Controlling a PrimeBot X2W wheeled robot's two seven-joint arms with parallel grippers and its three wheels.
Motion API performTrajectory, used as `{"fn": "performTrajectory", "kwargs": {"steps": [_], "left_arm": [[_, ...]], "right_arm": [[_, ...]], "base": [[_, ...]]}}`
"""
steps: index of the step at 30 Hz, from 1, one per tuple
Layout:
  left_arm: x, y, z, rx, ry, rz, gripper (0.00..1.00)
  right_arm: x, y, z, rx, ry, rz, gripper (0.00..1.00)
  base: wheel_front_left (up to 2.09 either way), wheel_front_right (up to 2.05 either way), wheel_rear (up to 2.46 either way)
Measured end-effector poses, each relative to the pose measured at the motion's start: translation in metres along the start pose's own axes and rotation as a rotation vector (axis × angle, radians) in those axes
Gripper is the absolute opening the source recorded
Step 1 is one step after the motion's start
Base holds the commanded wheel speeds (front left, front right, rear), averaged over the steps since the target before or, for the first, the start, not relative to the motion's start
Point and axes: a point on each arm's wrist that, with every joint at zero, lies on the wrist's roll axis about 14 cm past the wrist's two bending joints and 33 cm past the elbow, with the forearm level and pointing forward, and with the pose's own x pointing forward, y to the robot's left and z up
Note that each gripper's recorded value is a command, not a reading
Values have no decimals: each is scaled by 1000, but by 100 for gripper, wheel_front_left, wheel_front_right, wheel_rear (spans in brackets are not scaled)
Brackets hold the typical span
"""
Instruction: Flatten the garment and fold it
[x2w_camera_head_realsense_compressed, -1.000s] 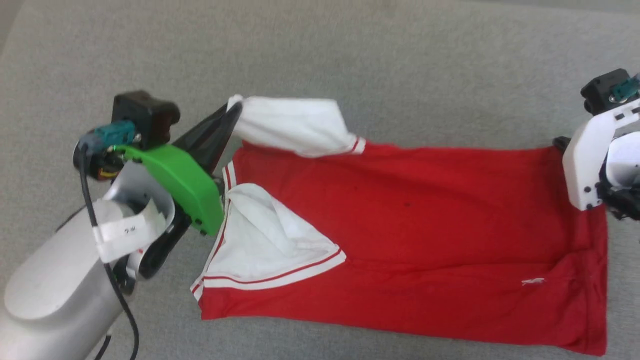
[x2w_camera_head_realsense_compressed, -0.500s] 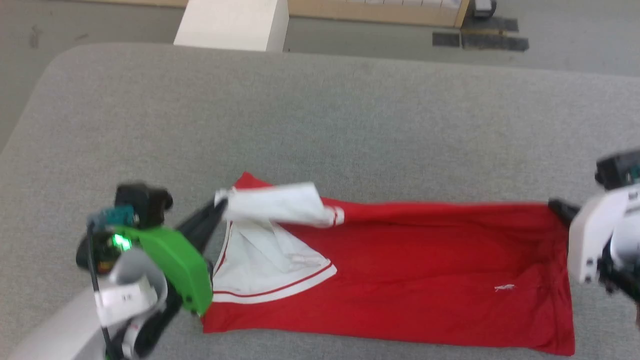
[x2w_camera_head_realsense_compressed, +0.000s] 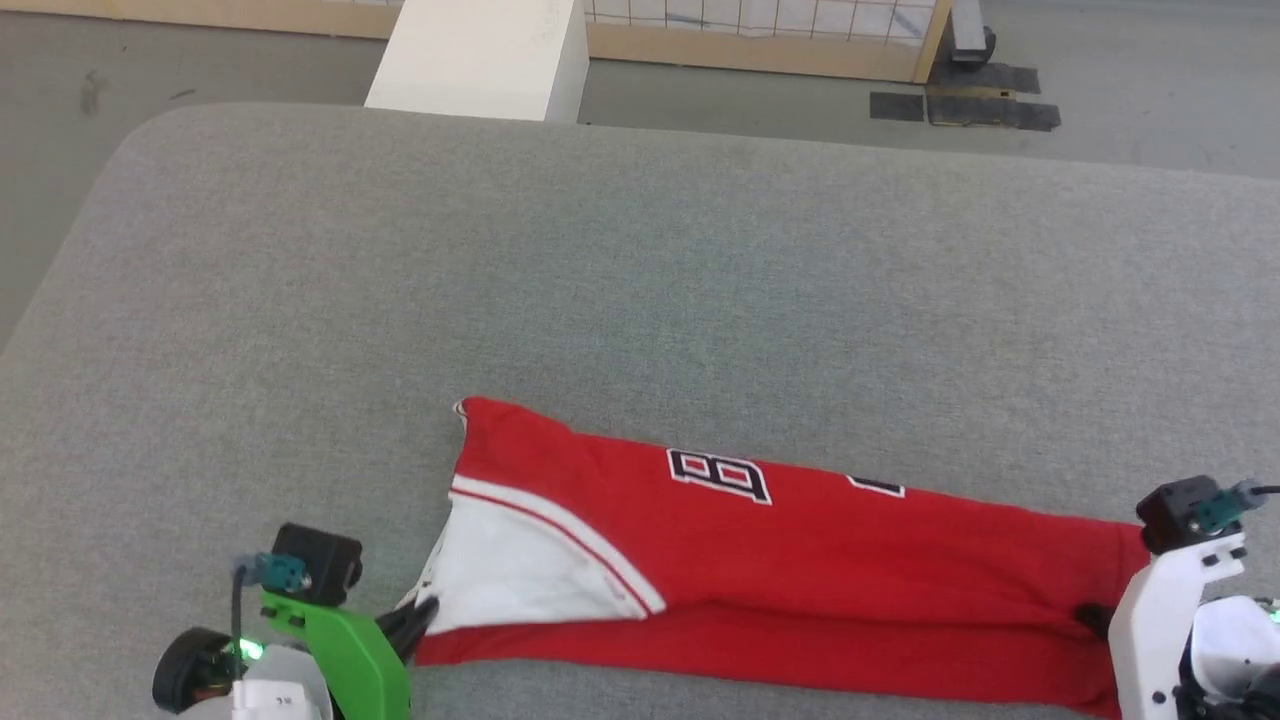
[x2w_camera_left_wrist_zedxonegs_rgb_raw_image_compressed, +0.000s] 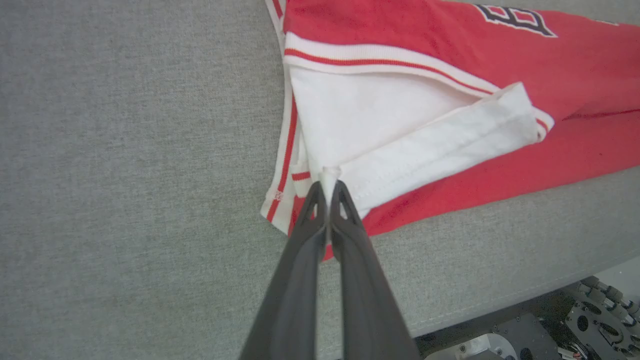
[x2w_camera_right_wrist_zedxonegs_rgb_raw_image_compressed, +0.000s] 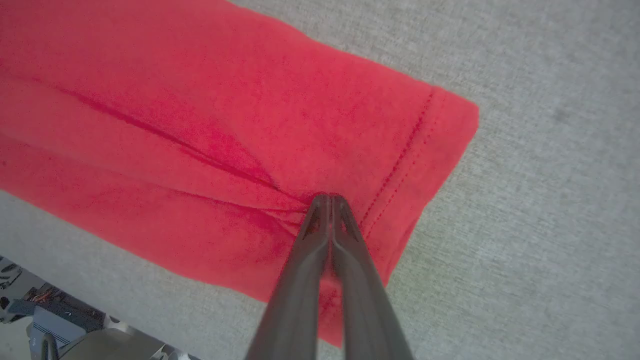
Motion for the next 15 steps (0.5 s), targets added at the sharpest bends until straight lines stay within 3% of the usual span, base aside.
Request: {"fn": "performTrajectory", "kwargs": {"steps": [6,7,8,9,15], "left_arm": [[12,3,-22,-4,61,-5,0],[14,4,-24,-1,63,-5,0],[15,4,-26,11,69,-8,45],[17,6,-28,13,69,-5,100],[22,2,-16,11,-24,-23,100]], "right_arm": [[8,2,-10,-27,44,2,0],[9,2,-9,-27,41,2,32],[9,2,-9,-28,35,2,95],[10,2,-8,-23,30,2,100],[7,14,0,16,-13,42,100]], "base": [[0,0,0],[0,0,0],[0,0,0],[0,0,0],[0,0,0]]}}
